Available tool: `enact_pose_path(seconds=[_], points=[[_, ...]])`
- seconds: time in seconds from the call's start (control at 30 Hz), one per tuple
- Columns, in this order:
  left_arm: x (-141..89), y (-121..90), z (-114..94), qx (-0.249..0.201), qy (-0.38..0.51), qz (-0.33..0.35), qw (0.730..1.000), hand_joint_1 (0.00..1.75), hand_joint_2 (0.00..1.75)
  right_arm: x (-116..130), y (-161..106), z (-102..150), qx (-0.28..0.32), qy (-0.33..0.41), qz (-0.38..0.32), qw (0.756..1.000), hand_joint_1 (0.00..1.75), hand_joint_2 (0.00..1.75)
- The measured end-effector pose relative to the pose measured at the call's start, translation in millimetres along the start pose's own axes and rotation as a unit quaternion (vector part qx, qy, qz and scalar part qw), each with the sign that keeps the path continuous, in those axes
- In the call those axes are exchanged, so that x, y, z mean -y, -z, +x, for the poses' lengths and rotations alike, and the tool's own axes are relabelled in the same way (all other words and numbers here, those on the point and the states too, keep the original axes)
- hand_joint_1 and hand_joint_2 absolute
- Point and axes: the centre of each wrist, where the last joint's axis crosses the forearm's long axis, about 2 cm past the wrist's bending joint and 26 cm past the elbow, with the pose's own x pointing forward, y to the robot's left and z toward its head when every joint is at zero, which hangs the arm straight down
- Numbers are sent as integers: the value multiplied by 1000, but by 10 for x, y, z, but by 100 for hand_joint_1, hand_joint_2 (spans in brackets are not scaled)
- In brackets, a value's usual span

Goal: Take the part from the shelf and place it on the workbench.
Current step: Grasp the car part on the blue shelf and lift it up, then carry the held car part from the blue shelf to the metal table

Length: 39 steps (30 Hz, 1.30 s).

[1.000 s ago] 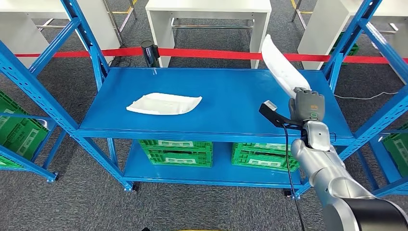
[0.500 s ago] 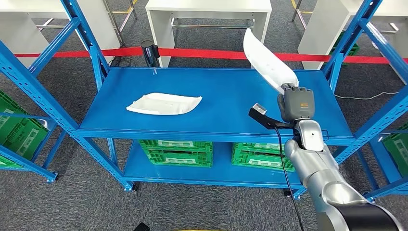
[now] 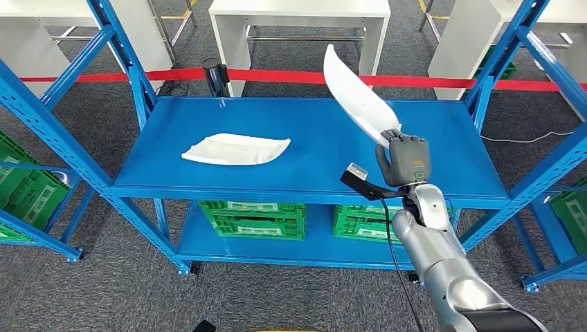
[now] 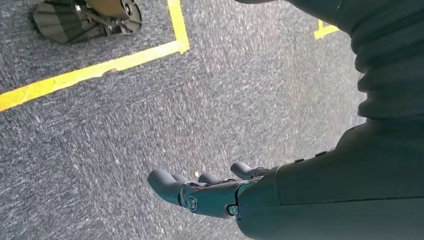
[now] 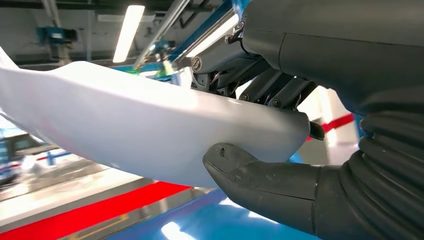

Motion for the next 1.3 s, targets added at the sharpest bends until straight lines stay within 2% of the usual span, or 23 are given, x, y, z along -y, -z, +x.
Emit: enact_pose_path(seconds=[0.13, 0.27, 0.37, 0.43, 0.7, 1.1, 1.3], points=[[4, -1, -4, 2, -15, -5, 1000, 0, 175, -185, -229, 306, -4, 118, -43, 992, 175, 175], [-4, 2, -14, 4, -17, -11, 1000, 0, 175, -286, -485, 592, -53, 261, -64, 962, 175, 175], [-14, 6, -20, 4, -10, -15, 1000, 0, 175, -245, -697, 881, -36, 361, -50, 930, 175, 175], [-29, 12, -6, 5, -6, -16, 1000, 0, 175, -182, -797, 1066, -10, 399, -35, 916, 175, 175], [-61, 25, 56, 11, -4, -14, 1000, 0, 175, 77, -950, 1428, 57, 429, -25, 901, 175, 175], [-60, 27, 104, 16, -5, -15, 1000, 0, 175, 161, -1055, 1465, 73, 424, -14, 903, 175, 175], [-61, 27, 108, 14, -5, -15, 1000, 0, 175, 218, -1049, 1501, 90, 445, 1, 891, 175, 175]])
